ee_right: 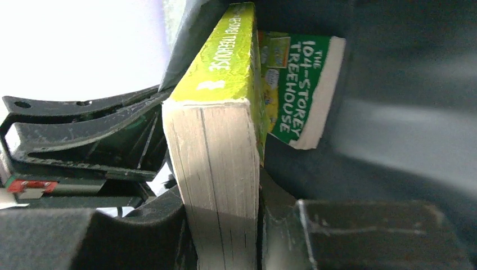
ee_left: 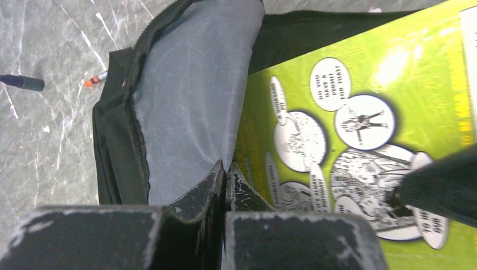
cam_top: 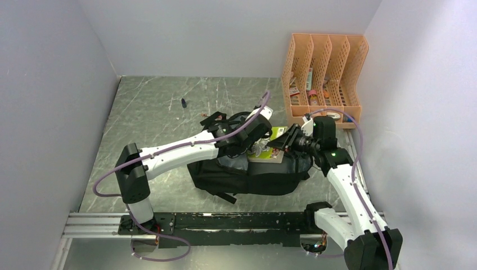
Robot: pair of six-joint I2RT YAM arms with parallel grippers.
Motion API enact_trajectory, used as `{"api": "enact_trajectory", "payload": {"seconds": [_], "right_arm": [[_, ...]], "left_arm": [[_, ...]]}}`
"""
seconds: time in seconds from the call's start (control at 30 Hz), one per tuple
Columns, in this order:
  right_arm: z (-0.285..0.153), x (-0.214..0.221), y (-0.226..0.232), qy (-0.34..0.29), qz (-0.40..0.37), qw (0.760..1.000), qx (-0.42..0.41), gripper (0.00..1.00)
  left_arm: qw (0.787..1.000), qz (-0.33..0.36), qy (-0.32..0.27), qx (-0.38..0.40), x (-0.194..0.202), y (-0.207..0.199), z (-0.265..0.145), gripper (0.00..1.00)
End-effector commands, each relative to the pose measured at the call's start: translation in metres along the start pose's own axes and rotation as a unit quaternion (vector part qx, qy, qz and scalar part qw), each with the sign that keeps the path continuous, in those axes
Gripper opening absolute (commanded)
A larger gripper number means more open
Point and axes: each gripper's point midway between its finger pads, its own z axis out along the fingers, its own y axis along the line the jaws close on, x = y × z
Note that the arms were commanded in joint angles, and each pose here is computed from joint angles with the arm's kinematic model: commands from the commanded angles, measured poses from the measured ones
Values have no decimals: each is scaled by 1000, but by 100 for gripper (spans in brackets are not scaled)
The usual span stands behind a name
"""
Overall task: Pack the student bag
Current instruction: Place the book in the student bag.
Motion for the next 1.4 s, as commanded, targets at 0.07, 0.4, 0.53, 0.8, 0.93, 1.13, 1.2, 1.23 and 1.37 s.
{"api": "enact_trajectory", "payload": {"seconds": [0.07,0.4,0.53,0.8,0.93,1.13,1.2,1.23,1.37], "right_arm": [[2,-10,52,-7,13,988,-157,0],[48,-11,60,-18,-16,988,-153,0],[78,11,73,22,-41,987,-156,0],[116,39,76,51,-43,983,-170,0],[135,48,65,45,-42,985,-162,0],[159,54,29,42,-50,992,-112,3],[164,56,19,44,-52,993,-92,10],[166,57,15,45,-55,994,-83,14],[168,55,-3,38,-68,996,-38,33]], "left_arm": [[993,-64,-92,32,-62,6,-31,5],[991,-67,-105,53,-75,2,-40,5],[991,-67,-108,52,-77,4,-42,5],[991,-72,-107,46,-72,9,-44,5],[991,-72,-100,47,-68,7,-42,5],[992,-73,-98,43,-63,10,-43,5],[992,-73,-97,41,-60,11,-42,5],[992,-72,-95,40,-58,11,-41,5],[993,-70,-88,37,-52,11,-37,5]]}}
